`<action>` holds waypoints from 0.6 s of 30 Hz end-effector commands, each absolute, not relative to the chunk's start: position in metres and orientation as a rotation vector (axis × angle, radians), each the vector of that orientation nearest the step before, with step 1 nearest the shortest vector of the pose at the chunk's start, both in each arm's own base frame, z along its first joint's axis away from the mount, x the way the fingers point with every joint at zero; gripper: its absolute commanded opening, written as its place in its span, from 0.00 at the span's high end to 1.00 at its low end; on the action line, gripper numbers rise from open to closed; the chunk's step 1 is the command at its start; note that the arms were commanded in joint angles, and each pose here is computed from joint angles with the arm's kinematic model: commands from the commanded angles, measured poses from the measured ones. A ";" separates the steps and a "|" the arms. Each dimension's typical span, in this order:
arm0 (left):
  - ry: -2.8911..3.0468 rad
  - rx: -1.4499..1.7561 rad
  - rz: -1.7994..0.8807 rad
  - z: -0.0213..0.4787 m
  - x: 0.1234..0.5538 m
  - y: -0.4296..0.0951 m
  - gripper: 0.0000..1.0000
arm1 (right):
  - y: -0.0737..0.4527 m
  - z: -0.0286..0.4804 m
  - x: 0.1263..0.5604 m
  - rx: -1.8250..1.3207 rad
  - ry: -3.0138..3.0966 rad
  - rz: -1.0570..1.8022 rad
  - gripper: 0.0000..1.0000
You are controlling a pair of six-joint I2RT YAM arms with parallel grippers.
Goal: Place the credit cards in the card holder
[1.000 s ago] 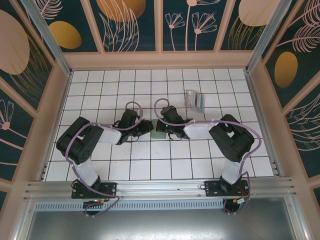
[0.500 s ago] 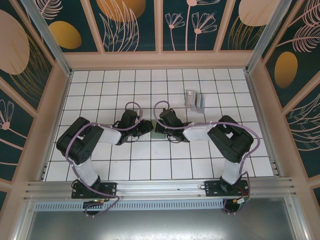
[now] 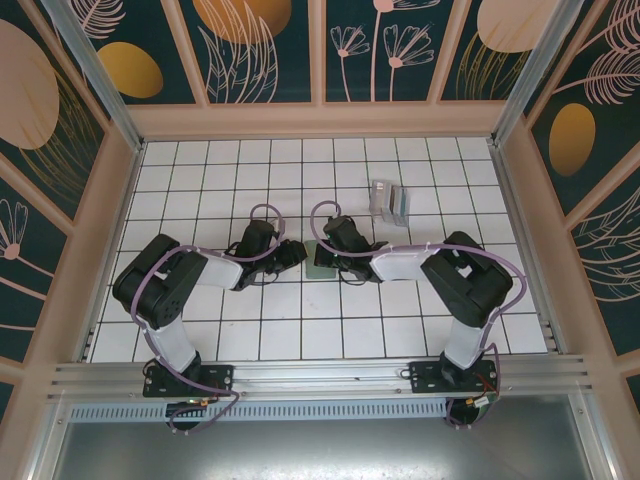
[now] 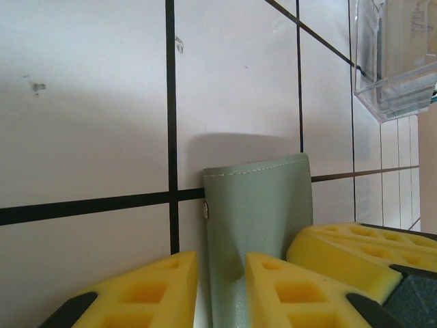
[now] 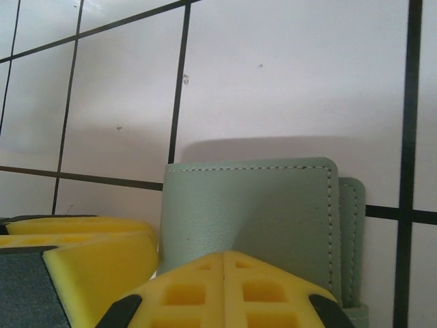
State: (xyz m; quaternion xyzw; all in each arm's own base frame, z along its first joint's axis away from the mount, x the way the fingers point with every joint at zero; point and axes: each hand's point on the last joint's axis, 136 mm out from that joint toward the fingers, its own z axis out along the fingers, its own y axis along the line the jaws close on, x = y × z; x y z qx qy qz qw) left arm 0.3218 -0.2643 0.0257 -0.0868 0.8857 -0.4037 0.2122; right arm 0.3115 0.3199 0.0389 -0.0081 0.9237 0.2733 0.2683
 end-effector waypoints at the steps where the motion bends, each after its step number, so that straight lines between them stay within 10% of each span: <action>1: 2.592 -0.278 -1.087 -0.004 0.296 -0.260 0.74 | 0.316 0.041 0.303 -0.048 2.523 0.780 1.00; 18: 2.593 -0.275 -1.087 -0.004 0.297 -0.260 0.73 | 0.309 0.048 0.312 -0.041 2.499 0.827 1.00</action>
